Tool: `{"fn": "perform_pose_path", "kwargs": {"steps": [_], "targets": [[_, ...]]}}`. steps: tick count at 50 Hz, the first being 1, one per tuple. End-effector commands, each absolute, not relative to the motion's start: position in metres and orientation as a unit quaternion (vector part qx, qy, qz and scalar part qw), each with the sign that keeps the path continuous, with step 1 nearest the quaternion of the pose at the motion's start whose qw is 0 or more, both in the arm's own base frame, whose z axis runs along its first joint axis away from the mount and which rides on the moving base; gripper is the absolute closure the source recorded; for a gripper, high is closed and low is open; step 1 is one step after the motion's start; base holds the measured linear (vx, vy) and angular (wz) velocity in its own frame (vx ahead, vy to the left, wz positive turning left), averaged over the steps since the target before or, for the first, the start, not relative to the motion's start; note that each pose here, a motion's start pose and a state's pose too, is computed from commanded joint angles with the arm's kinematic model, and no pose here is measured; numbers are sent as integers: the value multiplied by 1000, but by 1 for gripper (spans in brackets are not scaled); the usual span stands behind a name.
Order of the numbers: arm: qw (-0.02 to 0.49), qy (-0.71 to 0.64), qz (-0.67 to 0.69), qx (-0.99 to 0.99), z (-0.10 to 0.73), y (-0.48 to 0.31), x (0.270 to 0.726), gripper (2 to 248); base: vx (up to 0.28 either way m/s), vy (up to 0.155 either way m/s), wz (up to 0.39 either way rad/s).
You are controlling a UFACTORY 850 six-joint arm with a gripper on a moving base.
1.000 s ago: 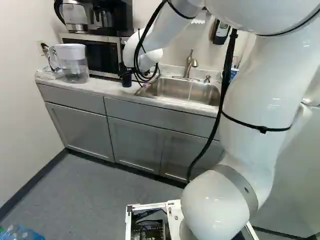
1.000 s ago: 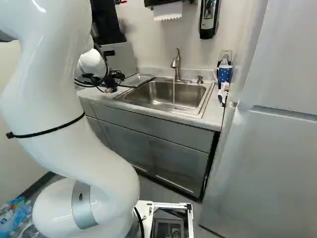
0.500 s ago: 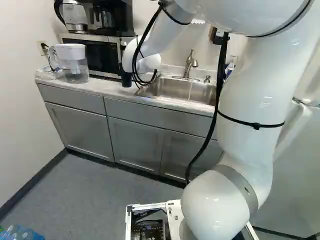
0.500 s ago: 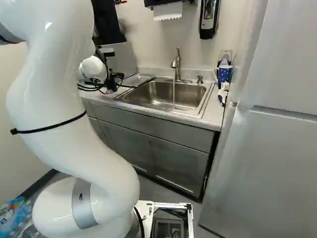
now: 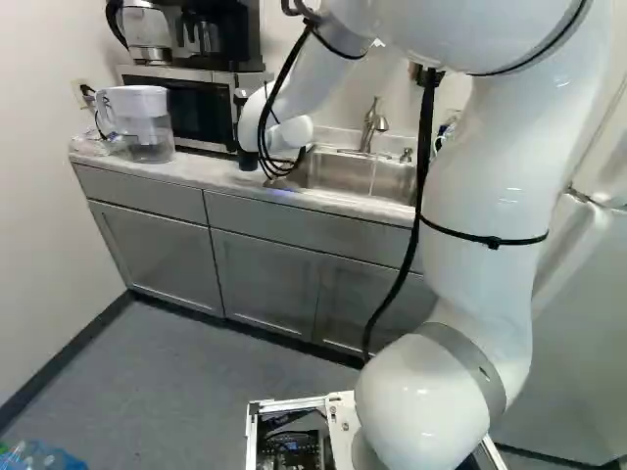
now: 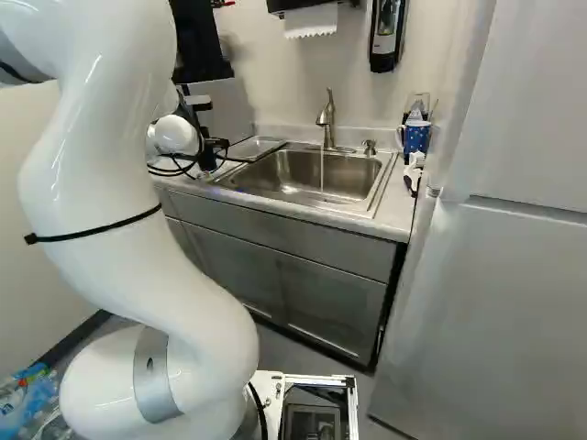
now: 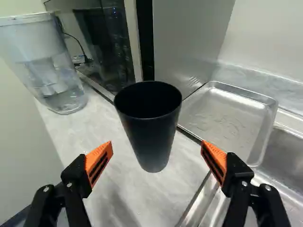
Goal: Rinse the cup and place it in the tray
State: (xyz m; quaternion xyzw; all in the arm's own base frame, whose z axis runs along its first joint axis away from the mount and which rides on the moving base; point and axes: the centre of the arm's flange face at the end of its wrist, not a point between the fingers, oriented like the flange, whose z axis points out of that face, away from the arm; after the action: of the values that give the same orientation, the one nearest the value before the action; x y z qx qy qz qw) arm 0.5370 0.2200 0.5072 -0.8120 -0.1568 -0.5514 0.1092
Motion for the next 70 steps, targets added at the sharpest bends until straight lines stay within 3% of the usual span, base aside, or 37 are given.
{"fn": "perform_pose_path", "kwargs": {"steps": [51, 52, 57, 58, 62, 63, 67, 68, 70], "targets": [[117, -166, -593, -779, 504, 225, 540, 6, 0, 0, 0], [117, -166, -593, -779, 504, 225, 540, 41, 0, 0, 0], [117, -166, -593, -779, 504, 225, 540, 41, 0, 0, 0], [117, -166, -593, -779, 504, 225, 540, 79, 0, 0, 0], [117, -166, -593, -779, 504, 225, 540, 79, 0, 0, 0], [117, -166, -593, -779, 504, 225, 540, 115, 0, 0, 0], [117, -166, -593, -779, 504, 225, 540, 115, 0, 0, 0], [117, -166, -593, -779, 504, 225, 540, 133, 0, 0, 0], [117, -166, -593, -779, 504, 225, 540, 133, 0, 0, 0]]}}
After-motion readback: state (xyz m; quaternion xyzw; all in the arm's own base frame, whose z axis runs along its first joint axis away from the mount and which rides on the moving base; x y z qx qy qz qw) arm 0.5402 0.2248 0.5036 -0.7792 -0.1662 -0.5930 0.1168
